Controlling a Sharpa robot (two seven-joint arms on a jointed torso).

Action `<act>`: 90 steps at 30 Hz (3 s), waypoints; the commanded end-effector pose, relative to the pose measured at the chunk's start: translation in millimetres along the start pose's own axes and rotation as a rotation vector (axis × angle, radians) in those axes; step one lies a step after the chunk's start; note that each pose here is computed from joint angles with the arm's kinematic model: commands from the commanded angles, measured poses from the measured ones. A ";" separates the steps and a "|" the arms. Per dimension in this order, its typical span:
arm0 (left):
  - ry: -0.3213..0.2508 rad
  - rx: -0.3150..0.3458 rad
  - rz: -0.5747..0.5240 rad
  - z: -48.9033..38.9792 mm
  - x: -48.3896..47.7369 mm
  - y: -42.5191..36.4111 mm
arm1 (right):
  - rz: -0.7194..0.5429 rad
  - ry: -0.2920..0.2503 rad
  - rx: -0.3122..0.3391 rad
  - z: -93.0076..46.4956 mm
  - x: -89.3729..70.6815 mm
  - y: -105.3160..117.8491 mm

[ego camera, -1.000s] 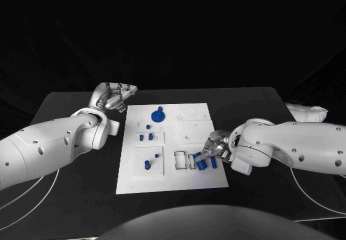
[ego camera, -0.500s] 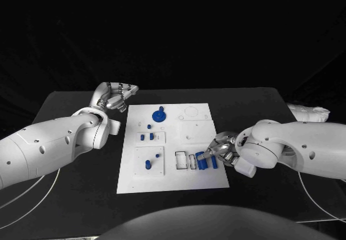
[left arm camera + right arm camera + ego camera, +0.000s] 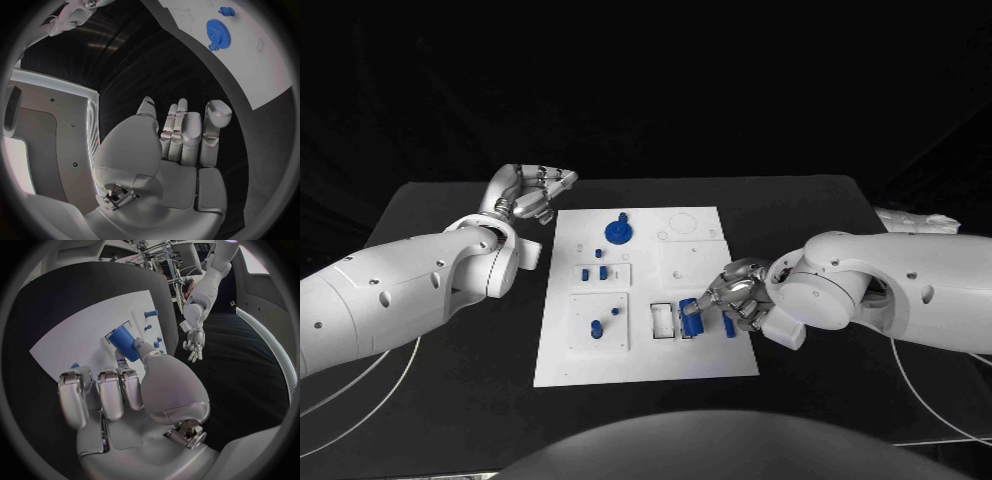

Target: Assemble the parts on the task board

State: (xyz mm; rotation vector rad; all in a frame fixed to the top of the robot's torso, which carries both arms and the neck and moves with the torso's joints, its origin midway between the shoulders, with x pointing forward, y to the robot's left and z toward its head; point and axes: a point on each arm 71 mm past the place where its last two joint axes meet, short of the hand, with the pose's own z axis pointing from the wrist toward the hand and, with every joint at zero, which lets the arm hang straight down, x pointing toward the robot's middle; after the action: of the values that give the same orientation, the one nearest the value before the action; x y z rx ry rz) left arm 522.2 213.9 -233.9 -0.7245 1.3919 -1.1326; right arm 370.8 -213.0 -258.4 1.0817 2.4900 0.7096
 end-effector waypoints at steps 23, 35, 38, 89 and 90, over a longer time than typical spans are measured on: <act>0.015 0.012 -0.004 0.4 1.8 -1.8 | 0.001 0.037 0.039 22.5 19.5 16.1; 0.017 0.012 -0.005 0.3 2.3 -2.0 | -0.012 0.003 0.040 24.1 18.9 17.7; 0.016 0.011 -0.004 0.2 1.9 -1.9 | -0.011 0.000 0.038 24.4 18.9 18.1; 0.018 0.010 -0.006 -0.1 2.0 -2.1 | -0.138 0.011 0.091 32.1 23.0 19.6; 0.018 0.010 -0.006 -0.1 2.2 -2.1 | -0.138 0.010 0.091 32.4 23.0 19.7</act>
State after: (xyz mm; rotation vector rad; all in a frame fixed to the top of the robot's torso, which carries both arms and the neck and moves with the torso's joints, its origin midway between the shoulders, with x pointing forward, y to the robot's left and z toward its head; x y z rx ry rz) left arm 521.8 214.3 -233.8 -0.7241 1.3939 -1.1331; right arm 384.0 -170.0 -271.4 0.9554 2.5769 0.6277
